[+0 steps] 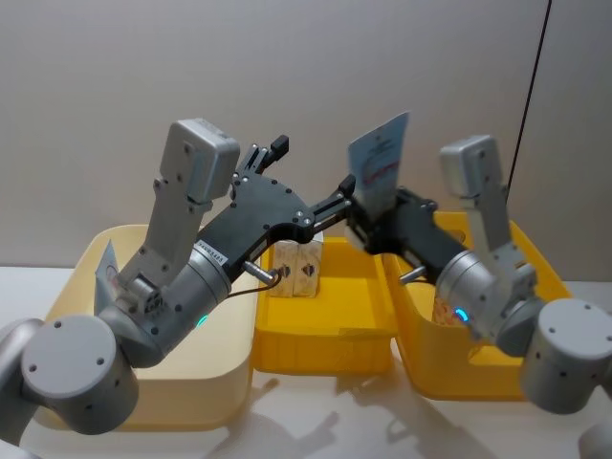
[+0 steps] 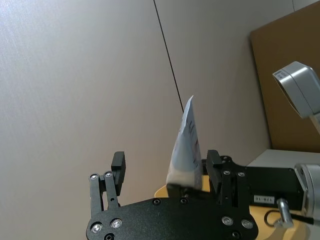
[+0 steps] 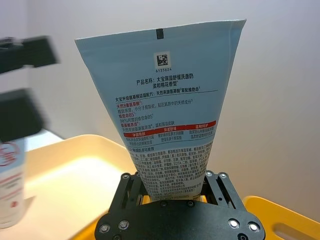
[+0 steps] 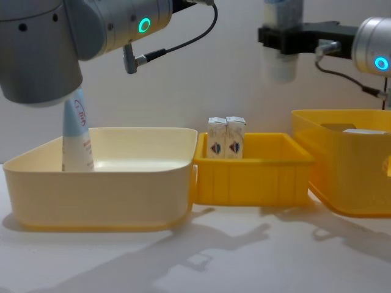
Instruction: Bimanual collaborative sorting of washing and personal care products
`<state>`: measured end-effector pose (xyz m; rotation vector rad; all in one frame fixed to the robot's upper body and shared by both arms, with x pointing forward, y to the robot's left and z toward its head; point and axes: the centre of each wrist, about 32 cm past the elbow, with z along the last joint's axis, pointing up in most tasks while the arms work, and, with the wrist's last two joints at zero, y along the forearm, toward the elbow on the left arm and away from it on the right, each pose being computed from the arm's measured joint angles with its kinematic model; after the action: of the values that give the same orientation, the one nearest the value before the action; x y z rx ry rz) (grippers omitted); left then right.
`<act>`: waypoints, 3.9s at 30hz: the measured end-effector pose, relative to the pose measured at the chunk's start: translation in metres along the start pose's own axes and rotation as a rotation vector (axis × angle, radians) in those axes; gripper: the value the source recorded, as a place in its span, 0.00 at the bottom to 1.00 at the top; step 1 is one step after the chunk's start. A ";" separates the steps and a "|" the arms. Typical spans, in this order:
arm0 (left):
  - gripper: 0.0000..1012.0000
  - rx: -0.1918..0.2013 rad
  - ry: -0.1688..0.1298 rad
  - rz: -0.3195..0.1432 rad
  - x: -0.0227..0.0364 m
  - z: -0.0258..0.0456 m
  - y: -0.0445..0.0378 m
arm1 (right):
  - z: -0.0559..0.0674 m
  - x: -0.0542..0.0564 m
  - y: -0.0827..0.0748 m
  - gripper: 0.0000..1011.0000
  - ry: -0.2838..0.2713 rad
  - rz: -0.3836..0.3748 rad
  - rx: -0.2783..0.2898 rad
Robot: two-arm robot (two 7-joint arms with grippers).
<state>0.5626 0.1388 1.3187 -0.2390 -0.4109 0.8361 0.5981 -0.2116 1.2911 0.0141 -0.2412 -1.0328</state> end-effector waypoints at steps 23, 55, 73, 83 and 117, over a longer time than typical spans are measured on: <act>0.99 0.000 0.000 0.000 0.0000 0.0000 0.0000 | 0.005 0.072 0.000 0.47 -0.023 -0.340 -0.124; 0.99 0.000 0.000 0.000 0.0000 0.0000 0.0000 | 0.007 0.084 0.007 0.68 -0.019 -0.339 -0.164; 0.99 0.000 0.000 0.000 0.0000 0.0000 0.0000 | 0.009 0.059 0.009 0.99 -0.015 -0.158 -0.098; 0.99 0.000 0.000 0.000 0.0000 0.0000 0.0000 | 0.009 0.053 0.009 0.99 -0.014 -0.123 -0.085; 0.99 0.000 0.000 0.000 0.0000 0.0000 0.0000 | 0.004 0.044 0.012 0.99 -0.055 -0.224 -0.096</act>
<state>0.5627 0.1388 1.3187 -0.2390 -0.4109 0.8361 0.6286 -0.2421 1.3050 -0.0762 -0.2436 -1.2676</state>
